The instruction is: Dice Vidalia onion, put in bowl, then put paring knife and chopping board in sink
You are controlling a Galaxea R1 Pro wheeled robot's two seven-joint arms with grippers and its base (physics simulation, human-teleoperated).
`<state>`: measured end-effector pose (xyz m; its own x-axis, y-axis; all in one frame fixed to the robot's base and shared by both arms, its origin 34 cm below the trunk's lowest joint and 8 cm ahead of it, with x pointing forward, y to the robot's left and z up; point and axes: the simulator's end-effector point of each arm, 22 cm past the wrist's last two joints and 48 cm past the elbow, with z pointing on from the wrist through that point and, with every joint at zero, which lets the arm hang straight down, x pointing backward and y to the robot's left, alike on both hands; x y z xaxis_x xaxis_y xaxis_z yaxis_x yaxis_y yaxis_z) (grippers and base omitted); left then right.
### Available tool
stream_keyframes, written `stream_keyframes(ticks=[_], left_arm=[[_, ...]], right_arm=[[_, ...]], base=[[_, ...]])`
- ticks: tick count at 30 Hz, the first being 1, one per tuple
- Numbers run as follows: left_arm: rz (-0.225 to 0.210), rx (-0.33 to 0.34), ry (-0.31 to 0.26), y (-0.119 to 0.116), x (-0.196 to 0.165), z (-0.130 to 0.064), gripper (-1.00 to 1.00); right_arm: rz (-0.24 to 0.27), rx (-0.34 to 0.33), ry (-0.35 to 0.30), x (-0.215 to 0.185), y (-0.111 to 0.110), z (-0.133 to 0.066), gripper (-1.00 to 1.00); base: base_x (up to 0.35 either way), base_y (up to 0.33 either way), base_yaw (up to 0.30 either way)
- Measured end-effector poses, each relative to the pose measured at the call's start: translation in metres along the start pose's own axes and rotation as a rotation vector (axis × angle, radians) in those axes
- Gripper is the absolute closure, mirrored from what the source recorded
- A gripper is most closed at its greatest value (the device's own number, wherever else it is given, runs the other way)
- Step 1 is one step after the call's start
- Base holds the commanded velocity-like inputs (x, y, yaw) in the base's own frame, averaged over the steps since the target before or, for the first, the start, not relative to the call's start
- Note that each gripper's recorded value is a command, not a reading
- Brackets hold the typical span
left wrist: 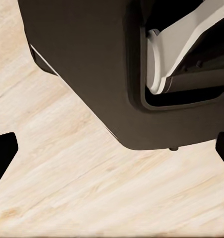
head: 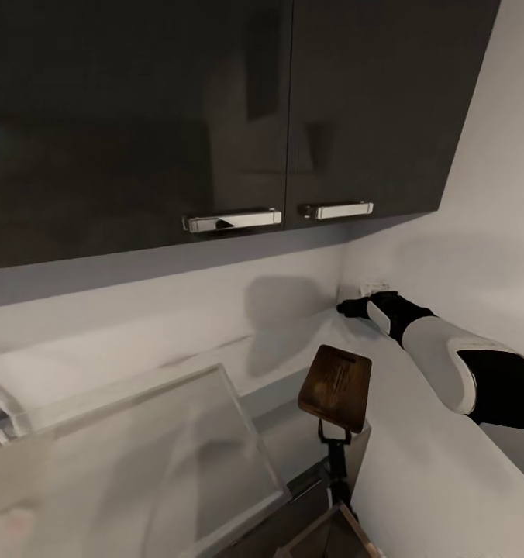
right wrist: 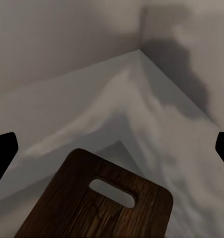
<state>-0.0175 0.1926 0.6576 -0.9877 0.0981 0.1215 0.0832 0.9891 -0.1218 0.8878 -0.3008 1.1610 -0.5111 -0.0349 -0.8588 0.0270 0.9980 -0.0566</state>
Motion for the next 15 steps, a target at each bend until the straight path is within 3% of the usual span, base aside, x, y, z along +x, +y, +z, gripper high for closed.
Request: stream_keyframes(ticks=[5,15], left_arm=[[-0.001,0.0,0.016,0.0,0.007,0.0,-1.0],[-0.005,0.007,0.04,-0.005,0.016,-0.001,-1.0]], right_arm=[[0.001,0.003,0.009,0.006,-0.003,0.005,-1.0],[0.009,0.038,-0.001,0.011,-0.031,0.012,-1.0]], base=[[0.0,0.0,0.0],[0.0,0.0,0.0]])
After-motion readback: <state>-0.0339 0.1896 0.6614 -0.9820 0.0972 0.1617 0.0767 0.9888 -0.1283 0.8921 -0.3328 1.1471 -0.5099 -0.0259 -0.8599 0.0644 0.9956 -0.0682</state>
